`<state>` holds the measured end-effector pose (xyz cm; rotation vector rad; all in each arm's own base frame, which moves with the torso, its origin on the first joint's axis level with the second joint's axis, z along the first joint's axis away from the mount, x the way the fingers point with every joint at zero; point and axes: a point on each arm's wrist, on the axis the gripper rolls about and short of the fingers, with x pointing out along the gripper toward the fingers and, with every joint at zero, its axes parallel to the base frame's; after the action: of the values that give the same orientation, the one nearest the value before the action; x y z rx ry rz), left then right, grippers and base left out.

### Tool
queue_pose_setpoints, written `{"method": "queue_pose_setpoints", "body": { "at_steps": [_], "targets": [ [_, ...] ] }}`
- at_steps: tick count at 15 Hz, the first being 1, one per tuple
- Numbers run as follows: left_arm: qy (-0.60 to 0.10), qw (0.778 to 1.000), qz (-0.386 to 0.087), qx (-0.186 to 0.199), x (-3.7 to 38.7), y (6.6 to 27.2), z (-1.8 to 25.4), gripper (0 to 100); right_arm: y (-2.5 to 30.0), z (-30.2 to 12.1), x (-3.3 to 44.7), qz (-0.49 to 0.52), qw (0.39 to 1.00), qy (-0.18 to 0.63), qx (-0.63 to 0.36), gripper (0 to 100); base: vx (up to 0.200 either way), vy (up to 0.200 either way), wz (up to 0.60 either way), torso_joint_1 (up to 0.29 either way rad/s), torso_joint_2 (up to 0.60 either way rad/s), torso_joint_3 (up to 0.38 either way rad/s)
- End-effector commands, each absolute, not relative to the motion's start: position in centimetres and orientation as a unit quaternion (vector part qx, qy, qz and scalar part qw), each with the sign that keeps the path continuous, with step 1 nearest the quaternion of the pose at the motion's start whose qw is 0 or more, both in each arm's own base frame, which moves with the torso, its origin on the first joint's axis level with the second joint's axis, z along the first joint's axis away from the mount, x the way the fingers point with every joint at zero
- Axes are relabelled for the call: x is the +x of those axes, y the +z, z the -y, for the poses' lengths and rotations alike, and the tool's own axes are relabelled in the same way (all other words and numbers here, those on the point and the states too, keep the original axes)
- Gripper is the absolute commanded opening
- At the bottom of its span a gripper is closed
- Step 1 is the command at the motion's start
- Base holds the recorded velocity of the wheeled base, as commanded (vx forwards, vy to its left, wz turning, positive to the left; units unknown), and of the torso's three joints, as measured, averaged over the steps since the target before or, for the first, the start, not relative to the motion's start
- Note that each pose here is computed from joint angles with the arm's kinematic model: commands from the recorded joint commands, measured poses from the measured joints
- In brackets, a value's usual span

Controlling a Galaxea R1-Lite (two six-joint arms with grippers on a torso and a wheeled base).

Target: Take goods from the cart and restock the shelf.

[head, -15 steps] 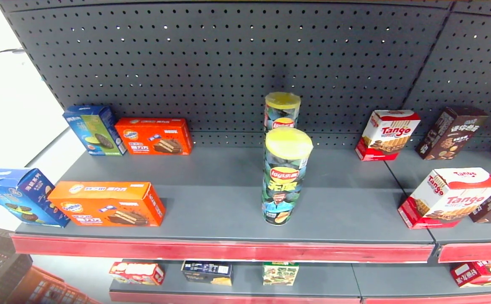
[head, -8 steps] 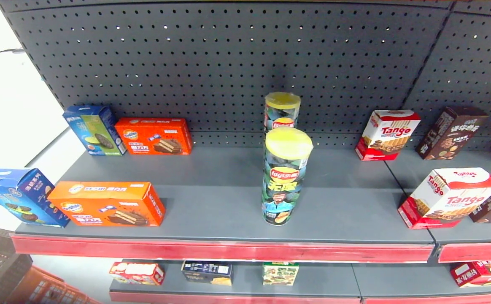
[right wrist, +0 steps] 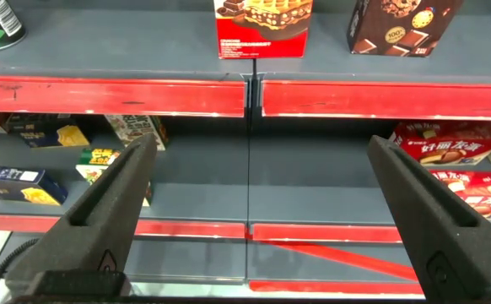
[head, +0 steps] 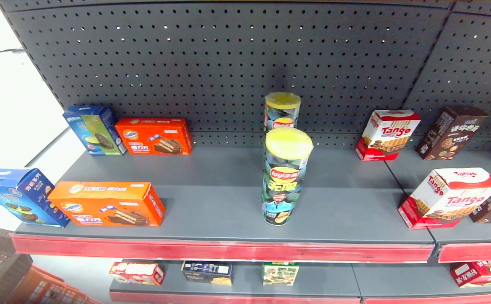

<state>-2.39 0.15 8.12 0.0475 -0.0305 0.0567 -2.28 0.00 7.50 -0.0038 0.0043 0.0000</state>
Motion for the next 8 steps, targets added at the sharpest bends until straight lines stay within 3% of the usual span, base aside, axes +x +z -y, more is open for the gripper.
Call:
{"method": "queue_pose_setpoints", "body": {
  "at_steps": [1,2,3,5,8],
  "targets": [
    [0.054,0.998,0.016,0.037,-2.39,8.12,-0.26,100,7.50,0.00,-2.28,-0.002,1.000,0.000,-0.002,100,0.000,0.000,0.00,0.000,0.00,0.000],
    [0.064,0.997,0.017,0.038,-2.39,8.13,-0.31,100,7.50,0.00,-2.28,-0.002,1.000,0.000,-0.002,100,0.000,0.000,0.00,0.000,0.00,0.000],
    [0.039,0.999,0.023,0.008,-2.36,8.15,-0.21,100,7.50,0.00,-2.28,-0.002,1.000,0.000,-0.002,100,0.000,0.000,0.00,0.000,0.00,0.000],
    [-0.031,0.999,0.024,-0.004,-2.34,8.16,0.10,100,7.50,0.00,-2.28,-0.002,1.000,0.000,-0.002,100,0.000,0.000,0.00,0.000,0.00,0.000],
    [0.027,0.999,0.025,-0.007,-2.34,8.16,-0.16,100,7.50,0.00,-2.28,-0.002,1.000,0.000,-0.002,100,0.000,0.000,0.00,0.000,0.00,0.000]
  ]
}}
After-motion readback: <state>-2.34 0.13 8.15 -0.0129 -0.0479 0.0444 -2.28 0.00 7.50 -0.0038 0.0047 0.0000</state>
